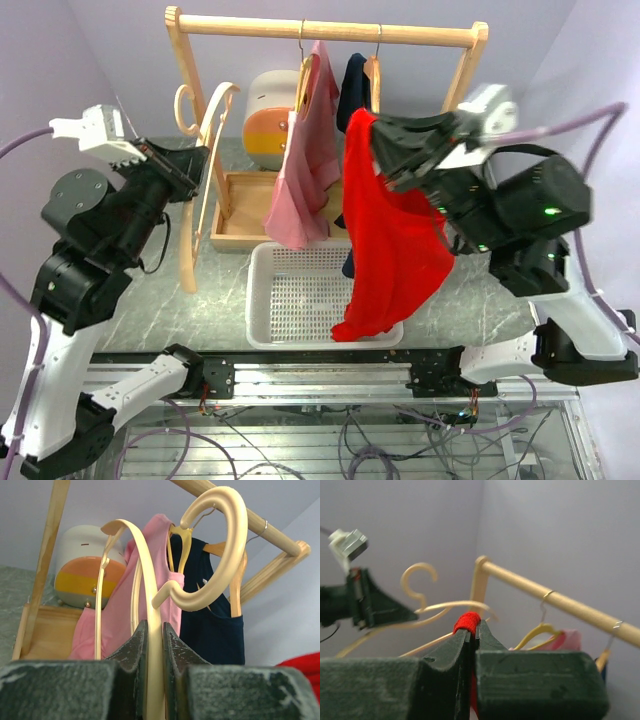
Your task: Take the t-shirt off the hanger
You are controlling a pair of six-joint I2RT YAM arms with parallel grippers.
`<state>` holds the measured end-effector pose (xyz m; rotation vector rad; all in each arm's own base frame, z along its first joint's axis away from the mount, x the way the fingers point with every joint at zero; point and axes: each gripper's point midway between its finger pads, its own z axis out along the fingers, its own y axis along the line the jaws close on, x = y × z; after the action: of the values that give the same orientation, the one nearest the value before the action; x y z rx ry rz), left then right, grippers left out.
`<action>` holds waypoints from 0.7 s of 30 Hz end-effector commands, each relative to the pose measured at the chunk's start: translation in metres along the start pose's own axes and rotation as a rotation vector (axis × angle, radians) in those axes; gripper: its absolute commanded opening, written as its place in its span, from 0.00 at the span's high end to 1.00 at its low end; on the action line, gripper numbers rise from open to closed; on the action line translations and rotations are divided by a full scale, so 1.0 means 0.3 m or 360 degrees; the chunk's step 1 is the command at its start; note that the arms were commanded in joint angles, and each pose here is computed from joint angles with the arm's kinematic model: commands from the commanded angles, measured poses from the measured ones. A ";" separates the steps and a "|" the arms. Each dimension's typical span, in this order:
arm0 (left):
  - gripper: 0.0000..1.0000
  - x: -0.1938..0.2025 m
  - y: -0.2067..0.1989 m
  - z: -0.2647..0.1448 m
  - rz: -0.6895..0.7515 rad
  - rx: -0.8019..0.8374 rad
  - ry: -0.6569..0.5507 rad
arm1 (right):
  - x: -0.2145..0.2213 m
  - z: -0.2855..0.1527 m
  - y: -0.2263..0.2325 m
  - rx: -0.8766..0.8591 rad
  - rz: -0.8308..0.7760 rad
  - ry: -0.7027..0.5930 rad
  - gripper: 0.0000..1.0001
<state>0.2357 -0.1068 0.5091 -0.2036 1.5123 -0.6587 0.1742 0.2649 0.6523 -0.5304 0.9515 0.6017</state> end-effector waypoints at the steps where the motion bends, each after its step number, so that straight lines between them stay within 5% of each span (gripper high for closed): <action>1: 0.93 -0.079 -0.046 0.079 0.0031 0.0056 -0.0161 | 0.119 0.039 0.121 -0.0160 0.0115 0.0118 1.00; 10: 0.93 -0.015 -0.037 0.178 0.0041 0.0031 -0.0101 | 0.079 0.089 0.095 -0.0103 0.0032 0.0095 1.00; 21: 0.93 -0.028 0.009 0.197 0.0116 -0.0107 -0.0096 | 0.420 -0.122 0.126 -0.0020 0.0286 0.0503 1.00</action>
<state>0.2981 -0.1317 0.4923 -0.1902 1.5582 -0.5786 0.1844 0.3127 0.5500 -0.6549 1.1945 0.6507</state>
